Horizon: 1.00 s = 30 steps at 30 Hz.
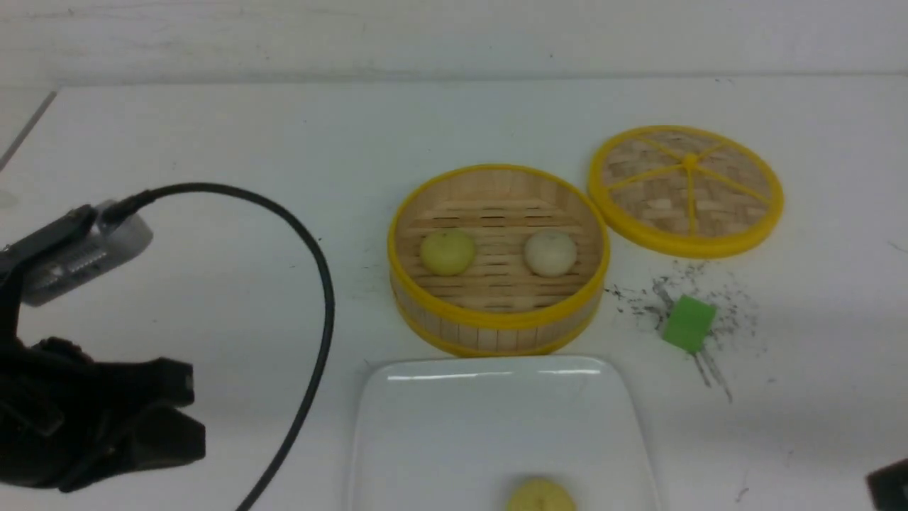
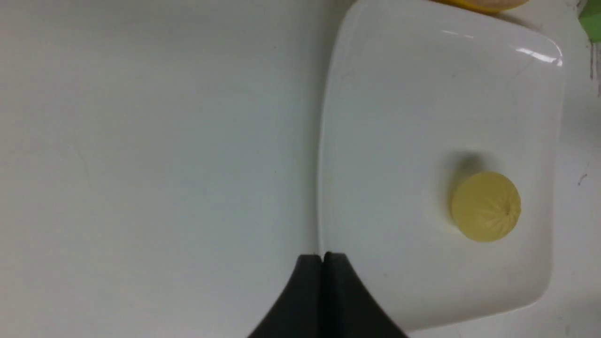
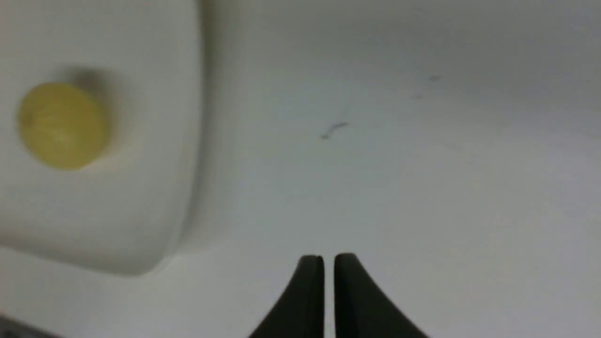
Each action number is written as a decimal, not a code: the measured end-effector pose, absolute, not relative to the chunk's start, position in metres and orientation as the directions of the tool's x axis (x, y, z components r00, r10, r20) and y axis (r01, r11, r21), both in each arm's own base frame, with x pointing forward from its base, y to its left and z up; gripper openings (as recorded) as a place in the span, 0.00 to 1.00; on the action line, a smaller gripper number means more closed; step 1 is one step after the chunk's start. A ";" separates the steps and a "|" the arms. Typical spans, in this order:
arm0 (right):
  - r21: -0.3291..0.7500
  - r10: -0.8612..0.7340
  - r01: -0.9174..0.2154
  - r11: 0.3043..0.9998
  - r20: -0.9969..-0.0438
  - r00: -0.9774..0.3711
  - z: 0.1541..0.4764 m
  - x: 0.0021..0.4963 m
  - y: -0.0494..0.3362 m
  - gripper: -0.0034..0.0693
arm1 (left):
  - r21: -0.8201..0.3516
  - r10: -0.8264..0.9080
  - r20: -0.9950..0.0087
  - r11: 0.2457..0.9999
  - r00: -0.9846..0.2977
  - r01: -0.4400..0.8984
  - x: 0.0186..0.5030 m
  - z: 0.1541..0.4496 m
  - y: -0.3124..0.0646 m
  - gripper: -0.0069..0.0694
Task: Put the steamed buns into the plate on the white tablecloth.
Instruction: 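Reach toward a bun in the bamboo steamer with the right gripper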
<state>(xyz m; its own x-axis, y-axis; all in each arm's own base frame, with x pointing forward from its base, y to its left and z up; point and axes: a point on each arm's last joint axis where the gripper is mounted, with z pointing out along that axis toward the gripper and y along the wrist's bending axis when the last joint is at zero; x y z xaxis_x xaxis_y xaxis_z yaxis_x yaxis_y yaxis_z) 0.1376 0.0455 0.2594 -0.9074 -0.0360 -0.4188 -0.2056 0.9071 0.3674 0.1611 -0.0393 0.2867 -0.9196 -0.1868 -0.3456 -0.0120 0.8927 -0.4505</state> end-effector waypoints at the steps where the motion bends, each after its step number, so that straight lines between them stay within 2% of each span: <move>1: 0.396 -0.063 -0.242 0.886 -0.413 -0.909 0.258 0.141 0.051 0.17 | -0.448 -0.180 -0.340 0.894 -0.923 -0.009 0.164 0.286 -0.039 0.09; 4: 0.438 -0.130 -0.310 0.844 -0.393 -0.910 0.255 0.149 0.061 0.24 | -0.445 -0.171 -0.324 0.896 -0.930 -0.010 0.169 0.282 -0.040 0.09; 9: 0.458 -0.242 -0.386 0.801 -0.342 -0.908 0.259 0.190 0.088 0.44 | -0.443 -0.166 -0.285 0.896 -0.944 -0.024 0.176 0.275 -0.040 0.10; 13: 0.441 -0.289 -0.422 0.792 -0.338 -0.895 0.265 0.226 0.110 0.51 | -0.442 -0.166 -0.282 0.897 -0.945 -0.026 0.177 0.274 -0.040 0.11; 15: 0.423 -0.314 -0.457 0.783 -0.365 -0.876 0.271 0.245 0.122 0.54 | -0.441 -0.164 -0.283 0.897 -0.945 -0.024 0.177 0.274 -0.040 0.11; 18: 0.377 -0.353 -0.507 0.775 -0.407 -0.843 0.277 0.273 0.143 0.56 | -0.438 -0.162 -0.284 0.899 -0.945 -0.022 0.177 0.274 -0.039 0.11; 22: 0.254 -0.435 -0.590 0.767 -0.469 -0.768 0.278 0.313 0.173 0.60 | -0.437 -0.161 -0.285 0.899 -0.945 -0.022 0.177 0.274 -0.039 0.12; 26: 0.170 -0.466 -0.612 0.772 -0.504 -0.728 0.274 0.340 0.188 0.68 | -0.436 -0.161 -0.285 0.900 -0.945 -0.022 0.177 0.273 -0.039 0.13; 30: 0.092 -0.444 -0.582 0.808 -0.554 -0.704 0.259 0.367 0.193 0.77 | -0.436 -0.160 -0.285 0.900 -0.945 -0.021 0.177 0.273 -0.039 0.14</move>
